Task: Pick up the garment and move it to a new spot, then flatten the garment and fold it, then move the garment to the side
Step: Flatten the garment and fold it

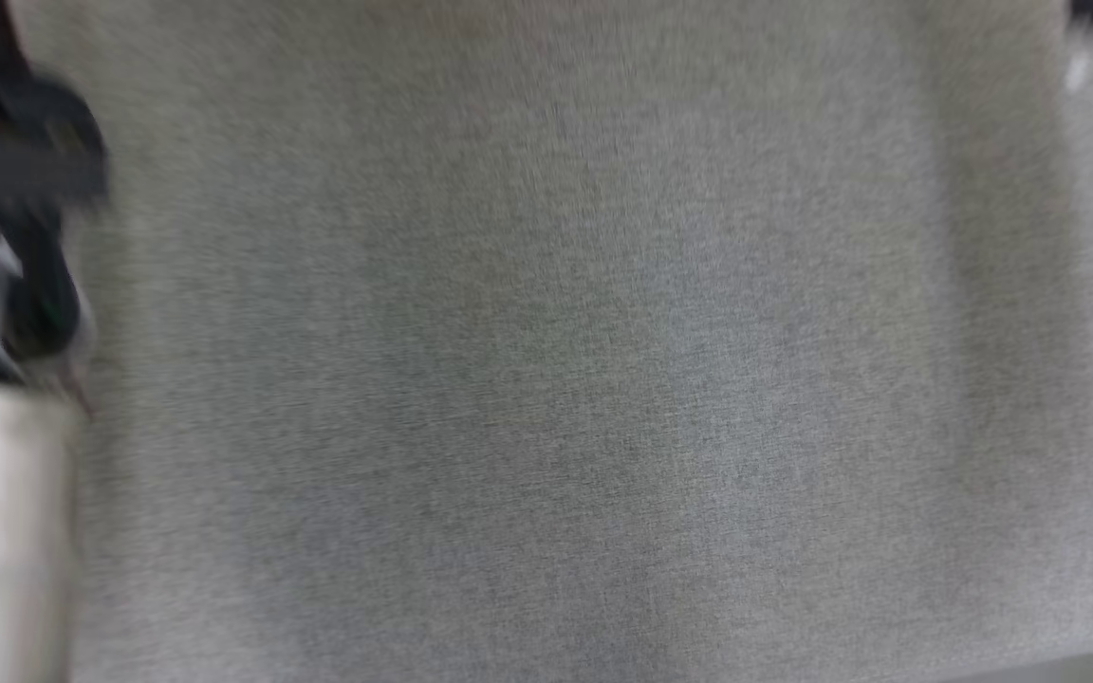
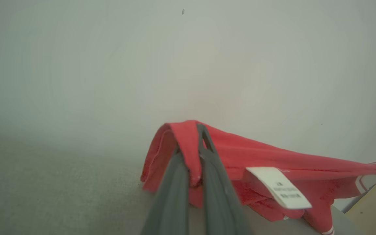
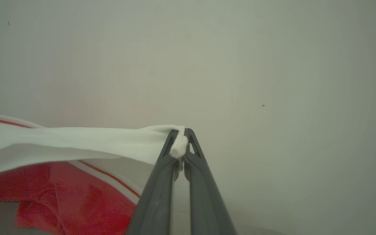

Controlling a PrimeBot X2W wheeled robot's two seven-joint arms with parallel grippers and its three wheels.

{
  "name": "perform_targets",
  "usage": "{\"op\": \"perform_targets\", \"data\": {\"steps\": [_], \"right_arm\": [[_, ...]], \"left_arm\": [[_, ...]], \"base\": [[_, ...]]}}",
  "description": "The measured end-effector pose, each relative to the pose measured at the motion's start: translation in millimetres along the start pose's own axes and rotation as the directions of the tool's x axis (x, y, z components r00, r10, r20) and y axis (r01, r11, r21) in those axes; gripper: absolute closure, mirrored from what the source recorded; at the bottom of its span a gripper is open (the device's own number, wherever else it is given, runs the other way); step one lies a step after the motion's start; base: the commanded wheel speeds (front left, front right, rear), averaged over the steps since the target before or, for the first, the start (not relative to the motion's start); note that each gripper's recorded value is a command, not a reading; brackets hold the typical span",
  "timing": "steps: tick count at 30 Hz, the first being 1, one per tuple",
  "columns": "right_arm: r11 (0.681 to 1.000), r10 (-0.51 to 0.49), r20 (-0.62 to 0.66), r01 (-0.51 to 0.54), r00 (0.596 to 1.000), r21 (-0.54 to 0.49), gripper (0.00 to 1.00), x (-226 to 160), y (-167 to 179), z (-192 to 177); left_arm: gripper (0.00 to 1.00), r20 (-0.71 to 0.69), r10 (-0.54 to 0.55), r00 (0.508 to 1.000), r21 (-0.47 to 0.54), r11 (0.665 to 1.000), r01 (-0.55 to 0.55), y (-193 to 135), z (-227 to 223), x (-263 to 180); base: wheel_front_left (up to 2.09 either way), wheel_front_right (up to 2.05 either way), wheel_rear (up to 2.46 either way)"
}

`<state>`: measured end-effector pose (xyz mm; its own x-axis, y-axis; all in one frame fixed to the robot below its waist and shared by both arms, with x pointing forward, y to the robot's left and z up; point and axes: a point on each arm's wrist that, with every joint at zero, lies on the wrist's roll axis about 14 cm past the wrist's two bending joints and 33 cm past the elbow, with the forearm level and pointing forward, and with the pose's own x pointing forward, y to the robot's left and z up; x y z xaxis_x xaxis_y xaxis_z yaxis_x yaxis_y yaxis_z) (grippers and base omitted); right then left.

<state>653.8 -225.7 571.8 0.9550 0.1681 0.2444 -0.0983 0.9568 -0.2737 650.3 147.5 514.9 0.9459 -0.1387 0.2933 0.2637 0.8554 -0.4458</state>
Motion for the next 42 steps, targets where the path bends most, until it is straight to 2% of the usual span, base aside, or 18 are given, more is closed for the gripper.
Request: {"op": "perform_targets", "data": {"steps": [1, 3, 5, 10, 14, 17, 23, 25, 31, 37, 42], "right_arm": [[1.000, 0.001, -0.069, 0.001, 0.998, 0.025, 1.00, -17, -1, -10], [0.999, 0.003, -0.109, 0.002, 0.994, 0.041, 1.00, -25, -1, -15], [0.997, 0.013, -0.219, 0.005, 0.976, 0.080, 1.00, -54, 2, -27], [0.991, 0.004, -0.357, 0.044, 0.934, 0.128, 1.00, -104, -1, -33], [0.987, 0.004, -0.478, 0.075, 0.878, 0.145, 1.00, -149, 0, -40], [0.989, -0.017, -0.559, 0.098, 0.829, 0.115, 1.00, -181, -6, -42], [0.981, -0.041, -0.660, 0.157, 0.751, 0.117, 1.00, -234, -7, -35], [0.977, -0.042, -0.704, 0.176, 0.709, 0.119, 1.00, -255, -4, -36], [0.964, -0.046, -0.781, 0.234, 0.623, 0.130, 1.00, -307, 1, -31], [0.947, -0.002, -0.863, 0.279, 0.505, 0.161, 1.00, -358, 19, -35], [0.936, 0.023, -0.890, 0.303, 0.456, 0.179, 1.00, -382, 28, -33]], "left_arm": [[1.00, -0.015, 0.009, 1.000, -0.018, 1.000, -0.010, -3, 2, -18], [1.00, -0.030, 0.018, 0.999, -0.021, 1.000, -0.019, -3, 1, -29], [1.00, -0.068, 0.054, 0.996, -0.028, 0.998, -0.056, -2, 2, -61], [1.00, -0.133, 0.109, 0.985, -0.049, 0.992, -0.116, -7, 0, -115], [1.00, -0.177, 0.146, 0.973, -0.060, 0.986, -0.159, -12, -1, -152], [1.00, -0.200, 0.164, 0.966, -0.063, 0.982, -0.180, -18, 0, -176], [1.00, -0.228, 0.178, 0.957, -0.059, 0.979, -0.196, -34, 4, -217], [1.00, -0.239, 0.184, 0.953, -0.058, 0.977, -0.204, -38, 5, -230], [1.00, -0.267, 0.211, 0.940, -0.053, 0.971, -0.233, -45, 5, -267], [1.00, -0.300, 0.213, 0.930, -0.007, 0.974, -0.225, -50, 4, -291], [1.00, -0.351, 0.218, 0.910, 0.042, 0.975, -0.217, -48, -1, -305]], "base": [[0.00, 0.00, 0.00], [0.00, 0.00, 0.00], [0.00, 0.00, 0.00], [0.00, 0.00, 0.00], [0.00, 0.00, 0.00], [0.00, 0.00, 0.00], [0.00, 0.00, 0.00], [0.00, 0.00, 0.00], [0.00, 0.00, 0.00], [0.00, 0.00, 0.00], [0.00, 0.00, 0.00]]}}
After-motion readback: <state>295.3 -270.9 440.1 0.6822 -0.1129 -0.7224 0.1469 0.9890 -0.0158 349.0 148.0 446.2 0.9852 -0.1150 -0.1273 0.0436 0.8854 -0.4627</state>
